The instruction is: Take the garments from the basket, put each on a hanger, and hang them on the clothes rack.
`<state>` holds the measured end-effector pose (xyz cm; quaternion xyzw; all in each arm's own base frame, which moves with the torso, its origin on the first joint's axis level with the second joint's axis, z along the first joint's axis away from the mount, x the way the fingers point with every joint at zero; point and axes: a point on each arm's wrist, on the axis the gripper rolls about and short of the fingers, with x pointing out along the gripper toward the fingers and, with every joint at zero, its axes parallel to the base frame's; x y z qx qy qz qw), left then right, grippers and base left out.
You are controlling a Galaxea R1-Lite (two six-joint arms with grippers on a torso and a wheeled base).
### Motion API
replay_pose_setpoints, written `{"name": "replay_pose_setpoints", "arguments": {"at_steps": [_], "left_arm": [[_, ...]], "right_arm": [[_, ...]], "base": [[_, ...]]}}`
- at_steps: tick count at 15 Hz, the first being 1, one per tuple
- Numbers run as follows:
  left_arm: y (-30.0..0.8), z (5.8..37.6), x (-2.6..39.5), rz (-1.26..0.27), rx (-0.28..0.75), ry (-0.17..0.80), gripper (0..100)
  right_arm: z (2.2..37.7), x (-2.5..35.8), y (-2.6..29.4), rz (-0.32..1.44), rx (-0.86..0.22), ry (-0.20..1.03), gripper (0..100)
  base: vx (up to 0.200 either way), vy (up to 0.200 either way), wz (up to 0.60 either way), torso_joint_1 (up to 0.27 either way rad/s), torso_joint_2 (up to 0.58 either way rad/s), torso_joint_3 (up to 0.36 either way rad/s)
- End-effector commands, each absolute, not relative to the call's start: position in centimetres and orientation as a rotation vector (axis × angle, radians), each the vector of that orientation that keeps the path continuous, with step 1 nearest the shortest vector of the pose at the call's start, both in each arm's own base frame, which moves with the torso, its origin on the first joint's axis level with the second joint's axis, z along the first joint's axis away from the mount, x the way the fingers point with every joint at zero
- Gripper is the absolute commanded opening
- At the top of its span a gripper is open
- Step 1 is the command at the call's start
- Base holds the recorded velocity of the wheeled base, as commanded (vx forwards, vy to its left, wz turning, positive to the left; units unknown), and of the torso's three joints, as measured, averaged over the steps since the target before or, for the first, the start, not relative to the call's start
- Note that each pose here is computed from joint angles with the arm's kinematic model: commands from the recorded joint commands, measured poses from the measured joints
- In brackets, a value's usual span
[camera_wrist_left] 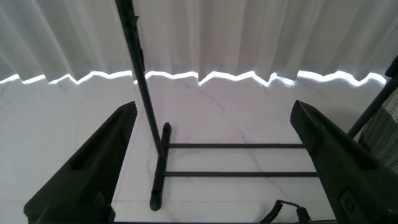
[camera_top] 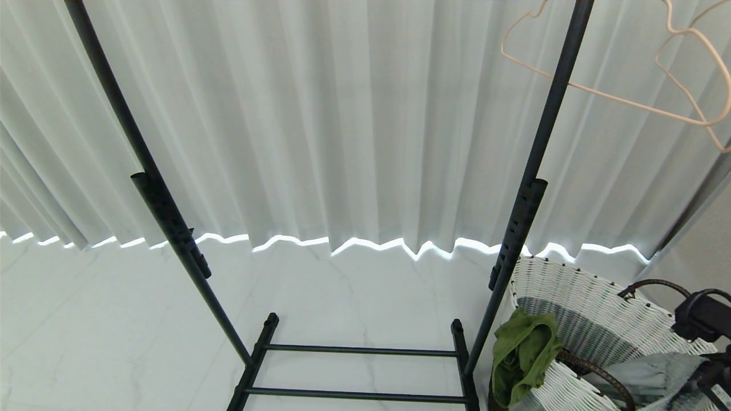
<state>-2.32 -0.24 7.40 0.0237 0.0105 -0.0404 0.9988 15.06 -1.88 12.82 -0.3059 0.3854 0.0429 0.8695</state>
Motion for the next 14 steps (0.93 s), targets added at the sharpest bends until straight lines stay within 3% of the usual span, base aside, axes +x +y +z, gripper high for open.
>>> {"name": "replay_pose_setpoints", "arguments": {"at_steps": [1,7,14], "left_arm": [[-0.2,7.4,-2.3,-0.080,0.048,0.021,100],[-0.2,7.4,-2.3,-0.083,0.043,0.021,100],[-0.2,7.4,-2.3,-0.082,0.043,0.021,100]], "right_arm": [[18.6,8.7,-1.2,0.001,-0.627,0.604,0],[24.4,1.2,-0.3,-0.077,-0.606,0.383,0],[24.9,-1.1,0.0,-0.097,-0.612,0.270,0]], "base": [[0.000,0.000,0.00,0.000,0.00,0.000],[0.000,0.000,0.00,0.000,0.00,0.000],[0.000,0.000,0.00,0.000,0.00,0.000]]}}
